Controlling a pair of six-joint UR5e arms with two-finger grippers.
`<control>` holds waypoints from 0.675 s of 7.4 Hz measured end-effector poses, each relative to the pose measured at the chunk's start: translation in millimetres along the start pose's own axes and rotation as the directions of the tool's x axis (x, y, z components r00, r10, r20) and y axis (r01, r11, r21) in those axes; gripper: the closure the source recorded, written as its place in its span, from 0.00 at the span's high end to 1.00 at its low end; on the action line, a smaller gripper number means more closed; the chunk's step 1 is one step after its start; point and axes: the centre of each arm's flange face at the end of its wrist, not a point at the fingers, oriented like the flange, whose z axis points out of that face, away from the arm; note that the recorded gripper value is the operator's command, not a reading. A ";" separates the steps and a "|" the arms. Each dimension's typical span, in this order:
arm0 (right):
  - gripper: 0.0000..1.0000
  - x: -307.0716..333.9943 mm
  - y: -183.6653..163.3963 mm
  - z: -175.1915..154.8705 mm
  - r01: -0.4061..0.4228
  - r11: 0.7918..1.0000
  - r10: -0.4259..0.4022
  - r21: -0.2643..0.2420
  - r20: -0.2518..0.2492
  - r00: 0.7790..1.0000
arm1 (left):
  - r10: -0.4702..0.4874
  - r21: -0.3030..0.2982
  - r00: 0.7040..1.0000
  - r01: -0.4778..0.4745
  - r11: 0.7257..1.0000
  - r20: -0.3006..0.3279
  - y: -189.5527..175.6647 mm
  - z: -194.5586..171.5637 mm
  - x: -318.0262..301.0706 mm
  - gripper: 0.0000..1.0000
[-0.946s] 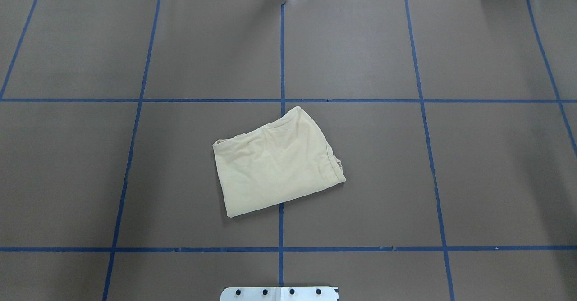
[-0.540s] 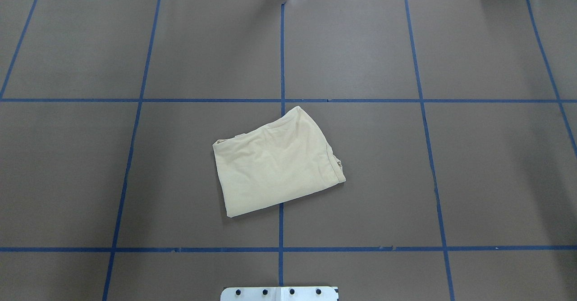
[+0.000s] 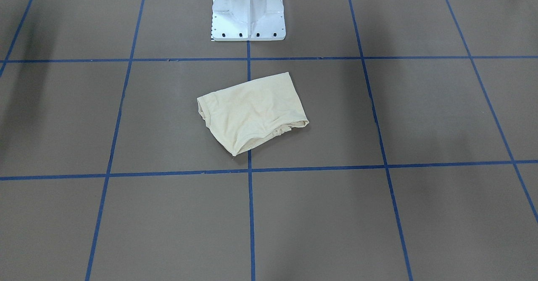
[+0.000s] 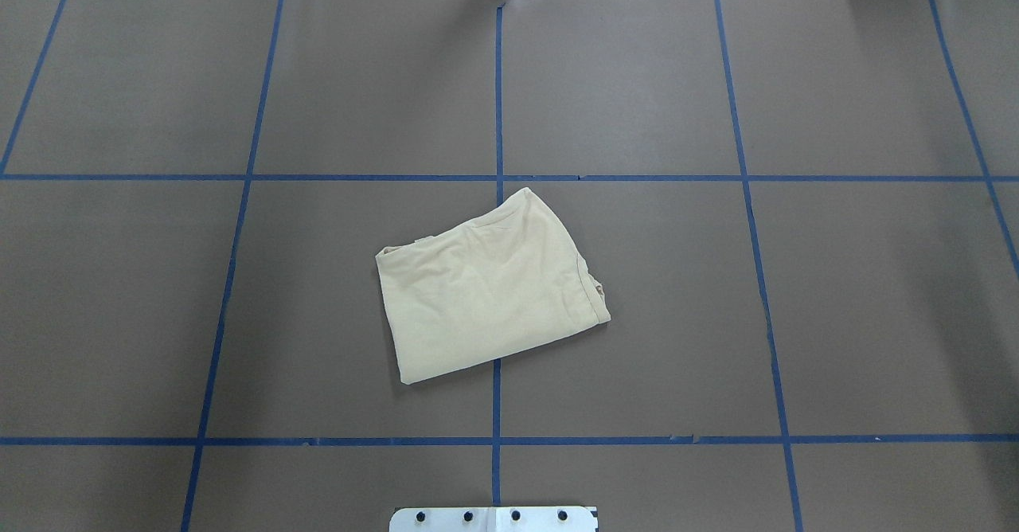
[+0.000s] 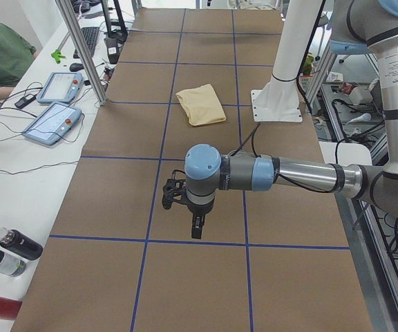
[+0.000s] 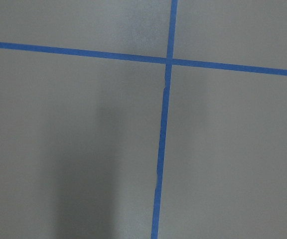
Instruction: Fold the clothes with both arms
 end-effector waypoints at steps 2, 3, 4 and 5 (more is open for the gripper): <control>1.00 -0.2 0.0 -0.1 0.000 1.000 0.000 0.000 0.001 1.000 | 0.004 0.001 1.000 -0.004 1.000 0.000 -0.2 -0.1 0.3 1.00; 1.00 -0.6 0.0 -0.1 0.000 1.000 0.000 0.000 0.005 1.000 | 0.008 0.004 1.000 -0.007 1.000 -0.001 -0.5 -0.4 0.7 1.00; 1.00 -1.1 0.2 0.0 0.000 1.000 0.000 -0.001 0.011 1.000 | 0.010 0.006 1.000 -0.010 1.000 -0.001 -0.7 -0.6 0.9 1.00; 1.00 -1.4 0.4 0.0 0.000 1.000 0.000 -0.002 0.014 1.000 | 0.011 0.008 1.000 -0.011 1.000 -0.001 -0.9 -0.8 1.1 1.00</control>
